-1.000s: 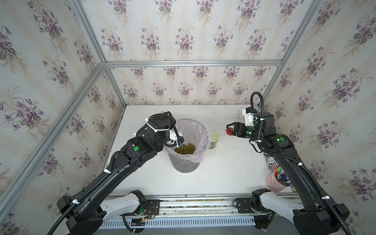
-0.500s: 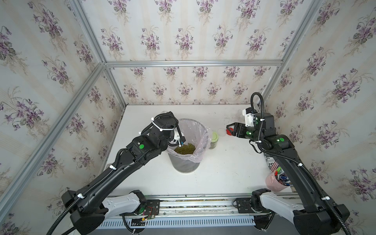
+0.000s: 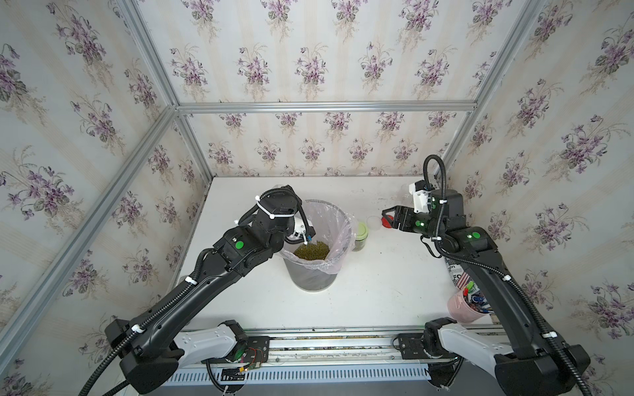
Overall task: Empty moldy mung beans from jars
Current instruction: Pour the moldy mung beans from the jar into the trash bin.
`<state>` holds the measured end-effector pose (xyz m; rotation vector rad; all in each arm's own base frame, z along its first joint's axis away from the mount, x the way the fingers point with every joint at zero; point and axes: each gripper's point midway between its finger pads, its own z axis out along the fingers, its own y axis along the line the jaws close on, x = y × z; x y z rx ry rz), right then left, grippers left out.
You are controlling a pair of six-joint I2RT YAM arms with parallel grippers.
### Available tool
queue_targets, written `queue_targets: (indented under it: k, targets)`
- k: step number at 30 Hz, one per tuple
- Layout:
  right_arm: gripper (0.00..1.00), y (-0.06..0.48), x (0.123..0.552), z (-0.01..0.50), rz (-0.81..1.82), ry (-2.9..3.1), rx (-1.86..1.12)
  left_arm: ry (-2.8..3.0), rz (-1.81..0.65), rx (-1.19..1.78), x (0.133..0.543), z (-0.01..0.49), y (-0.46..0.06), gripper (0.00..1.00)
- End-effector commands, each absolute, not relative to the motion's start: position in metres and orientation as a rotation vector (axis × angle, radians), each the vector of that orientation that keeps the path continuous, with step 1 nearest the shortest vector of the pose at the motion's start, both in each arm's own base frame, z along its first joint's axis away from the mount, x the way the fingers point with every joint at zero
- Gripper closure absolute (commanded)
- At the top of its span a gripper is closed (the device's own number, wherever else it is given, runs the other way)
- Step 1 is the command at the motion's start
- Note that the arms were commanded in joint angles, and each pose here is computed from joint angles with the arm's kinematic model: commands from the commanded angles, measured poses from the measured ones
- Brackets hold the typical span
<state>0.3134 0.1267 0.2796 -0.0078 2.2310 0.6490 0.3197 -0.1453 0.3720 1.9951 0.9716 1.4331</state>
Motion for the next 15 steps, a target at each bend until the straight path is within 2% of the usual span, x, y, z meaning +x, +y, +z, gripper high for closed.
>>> queue_targets:
  k: [1,7,15]
  targets:
    - [0.27,0.126,0.315,0.287,0.643,2.208,-0.018,1.004,1.332,1.906,0.320,0.381,-0.157,0.57]
    - [0.27,0.127,0.316,0.285,0.646,2.214,-0.013,1.192,1.055,1.714,0.313,0.386,-0.168,0.56]
    - [0.27,0.125,0.315,0.285,0.637,2.218,-0.007,1.337,0.741,1.607,0.298,0.373,-0.183,0.56]
